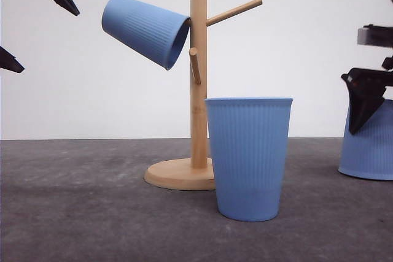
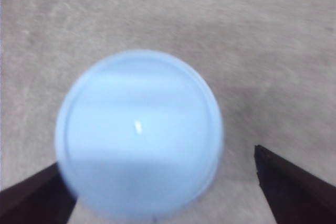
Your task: Place three cups
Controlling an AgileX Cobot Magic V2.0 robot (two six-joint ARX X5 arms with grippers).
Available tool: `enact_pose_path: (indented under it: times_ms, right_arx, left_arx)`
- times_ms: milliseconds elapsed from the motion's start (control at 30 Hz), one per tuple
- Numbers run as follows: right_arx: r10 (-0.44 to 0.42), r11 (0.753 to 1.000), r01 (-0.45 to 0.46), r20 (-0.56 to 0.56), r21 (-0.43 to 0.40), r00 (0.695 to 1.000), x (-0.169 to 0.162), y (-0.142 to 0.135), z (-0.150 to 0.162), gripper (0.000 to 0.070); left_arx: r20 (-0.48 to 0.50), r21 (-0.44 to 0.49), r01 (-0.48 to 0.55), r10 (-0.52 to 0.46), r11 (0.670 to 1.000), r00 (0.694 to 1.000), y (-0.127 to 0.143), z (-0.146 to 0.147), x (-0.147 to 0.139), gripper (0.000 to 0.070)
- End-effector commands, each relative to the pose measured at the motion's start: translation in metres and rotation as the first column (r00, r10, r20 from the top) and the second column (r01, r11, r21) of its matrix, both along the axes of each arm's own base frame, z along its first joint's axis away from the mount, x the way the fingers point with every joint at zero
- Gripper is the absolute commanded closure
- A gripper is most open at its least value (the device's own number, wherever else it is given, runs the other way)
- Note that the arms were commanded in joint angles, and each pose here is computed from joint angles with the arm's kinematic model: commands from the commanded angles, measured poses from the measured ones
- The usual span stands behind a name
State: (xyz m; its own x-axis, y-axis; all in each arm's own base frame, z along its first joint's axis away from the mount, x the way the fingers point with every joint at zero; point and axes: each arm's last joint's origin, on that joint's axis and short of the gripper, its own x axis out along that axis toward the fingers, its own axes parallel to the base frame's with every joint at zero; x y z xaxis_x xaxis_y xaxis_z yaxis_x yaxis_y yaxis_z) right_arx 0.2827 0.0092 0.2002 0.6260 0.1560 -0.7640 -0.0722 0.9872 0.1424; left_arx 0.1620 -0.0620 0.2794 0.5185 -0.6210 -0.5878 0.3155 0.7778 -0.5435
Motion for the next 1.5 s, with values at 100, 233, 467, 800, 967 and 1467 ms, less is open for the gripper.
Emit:
enact_pose_path:
  times_ms: [100,233,467,800,967,1467]
  right_arx:
    - [0.002,1.000,-0.002,-0.017,-0.007,1.000,0.006,-0.001,-0.006,0.0179]
    - [0.017,1.000,-0.016,-0.025,0.020,1.000,0.000,-0.001,0.000,0.0210]
    - [0.034,0.993,-0.035,0.011,0.116,0.999,-0.022,-0.011,0.028,0.0246]
    - [0.042,0.860,-0.134,0.194,0.492,0.980,-0.076,-0.035,0.087,0.0246]
    - [0.129,0.751,-0.264,0.257,0.605,0.958,-0.084,-0.034,0.096,0.0246]
    - [0.222,0.642,-0.425,0.376,0.638,0.900,-0.058,-0.020,0.101,0.0246]
  left_arx:
    - [0.005,-0.005,0.000,0.000,1.000,1.000,-0.001,0.003,0.001,0.0123]
    - [0.003,-0.006,0.000,0.000,1.000,1.000,-0.001,0.002,0.001,0.0123]
    - [0.005,-0.005,0.001,-0.001,1.000,1.000,-0.001,0.003,0.001,0.0123]
    - [0.013,-0.002,0.004,-0.004,1.000,1.000,-0.001,0.003,0.001,0.0123]
    - [0.023,-0.001,0.008,-0.008,1.000,1.000,-0.001,0.003,0.002,0.0127]
    - [0.063,-0.014,0.008,-0.007,1.000,0.998,-0.002,0.006,0.004,0.0146]
